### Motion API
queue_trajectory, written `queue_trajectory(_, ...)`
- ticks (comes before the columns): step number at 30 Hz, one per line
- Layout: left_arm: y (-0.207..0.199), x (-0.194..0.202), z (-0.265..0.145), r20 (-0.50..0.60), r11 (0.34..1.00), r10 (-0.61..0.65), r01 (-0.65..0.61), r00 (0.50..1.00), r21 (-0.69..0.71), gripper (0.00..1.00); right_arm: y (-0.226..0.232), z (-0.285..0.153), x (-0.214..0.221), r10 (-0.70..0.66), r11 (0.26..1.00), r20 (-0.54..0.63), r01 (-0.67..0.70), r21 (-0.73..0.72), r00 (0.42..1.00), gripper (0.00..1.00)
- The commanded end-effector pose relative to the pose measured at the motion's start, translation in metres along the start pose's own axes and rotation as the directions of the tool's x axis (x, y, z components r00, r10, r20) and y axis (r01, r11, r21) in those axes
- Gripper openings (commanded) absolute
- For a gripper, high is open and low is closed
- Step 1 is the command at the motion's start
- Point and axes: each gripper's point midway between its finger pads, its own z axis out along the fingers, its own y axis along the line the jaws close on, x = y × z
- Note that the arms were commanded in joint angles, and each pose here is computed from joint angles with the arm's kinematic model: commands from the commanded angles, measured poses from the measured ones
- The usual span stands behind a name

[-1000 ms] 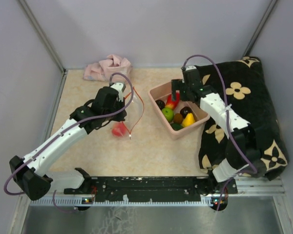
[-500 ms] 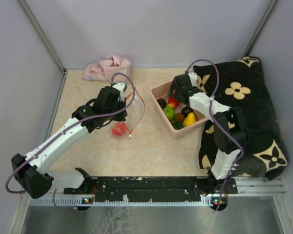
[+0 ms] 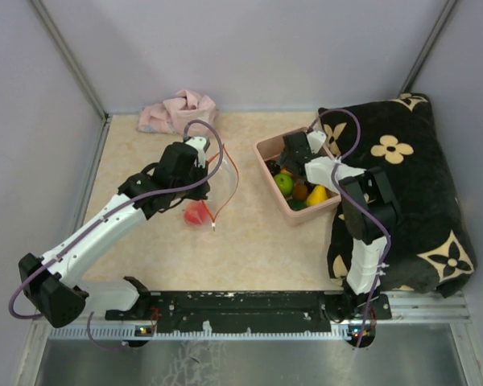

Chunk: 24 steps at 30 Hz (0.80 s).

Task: Place the food in the zip-top bag and seal the zipper
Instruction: Pick up the fake fruit from the bin.

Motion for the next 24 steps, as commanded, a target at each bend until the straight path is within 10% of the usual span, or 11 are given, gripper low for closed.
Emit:
queue_trajectory(1, -0.004, -0.016, -0.009, 0.050, 1.000, -0.004, 0.002, 0.999, 0.024, 0.00, 0.001, 0.002, -0.024, 0.101, 0.994, 0.150, -0.107, 0.031, 0.983, 0.74)
queue_trajectory(11, -0.003, -0.012, -0.007, 0.032, 1.000, -0.009, 0.009, 0.999, 0.016, 0.00, -0.008, 0.004, -0.042, 0.118, 0.985, 0.269, -0.147, 0.089, 0.956, 0.67)
queue_trajectory(16, -0.002, -0.011, -0.007, 0.023, 1.000, -0.011, 0.011, 1.000, 0.006, 0.00, -0.002, 0.003, -0.041, 0.113, 0.990, 0.260, -0.131, 0.052, 0.959, 0.38)
queue_trajectory(24, 0.003, -0.015, -0.011, 0.029, 1.000, -0.007, 0.008, 1.000, -0.020, 0.00, 0.001, -0.027, -0.046, 0.087, 0.996, 0.261, -0.083, -0.027, 0.961, 0.28)
